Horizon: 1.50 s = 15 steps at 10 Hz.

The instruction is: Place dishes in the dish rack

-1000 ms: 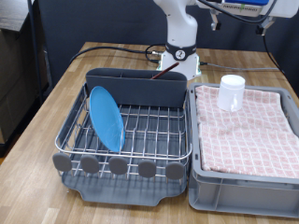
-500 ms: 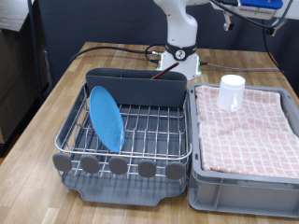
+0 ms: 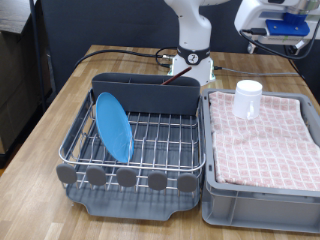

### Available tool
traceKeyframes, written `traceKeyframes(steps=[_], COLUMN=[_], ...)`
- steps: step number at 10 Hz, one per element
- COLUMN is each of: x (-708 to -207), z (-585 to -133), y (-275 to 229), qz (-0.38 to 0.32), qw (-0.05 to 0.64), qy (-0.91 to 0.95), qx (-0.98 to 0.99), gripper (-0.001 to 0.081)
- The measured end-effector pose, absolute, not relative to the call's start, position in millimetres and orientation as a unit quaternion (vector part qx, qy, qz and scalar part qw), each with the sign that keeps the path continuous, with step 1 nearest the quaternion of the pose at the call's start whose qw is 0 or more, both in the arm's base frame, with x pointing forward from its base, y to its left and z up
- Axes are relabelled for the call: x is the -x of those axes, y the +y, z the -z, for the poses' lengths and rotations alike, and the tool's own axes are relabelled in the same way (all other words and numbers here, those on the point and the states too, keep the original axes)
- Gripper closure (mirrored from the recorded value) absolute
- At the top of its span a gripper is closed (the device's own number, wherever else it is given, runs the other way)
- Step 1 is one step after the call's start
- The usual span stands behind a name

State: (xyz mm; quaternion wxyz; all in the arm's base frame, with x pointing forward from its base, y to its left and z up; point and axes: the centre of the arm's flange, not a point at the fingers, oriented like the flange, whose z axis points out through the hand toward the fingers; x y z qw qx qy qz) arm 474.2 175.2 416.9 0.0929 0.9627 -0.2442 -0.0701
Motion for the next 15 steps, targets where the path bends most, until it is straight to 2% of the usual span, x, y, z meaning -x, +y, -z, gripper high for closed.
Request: traceKeyframes(steps=[5, 10, 15], x=[-476, -479, -473], z=[-404, -367, -344], y=[180, 187, 182], qz=[0.081, 0.109, 0.101], qw=[0.092, 0.079, 0.082], qy=[-0.244, -0.277, -0.325], qx=[-0.962, -0.952, -0.937], gripper=[0.0003, 0.0003, 0.0003])
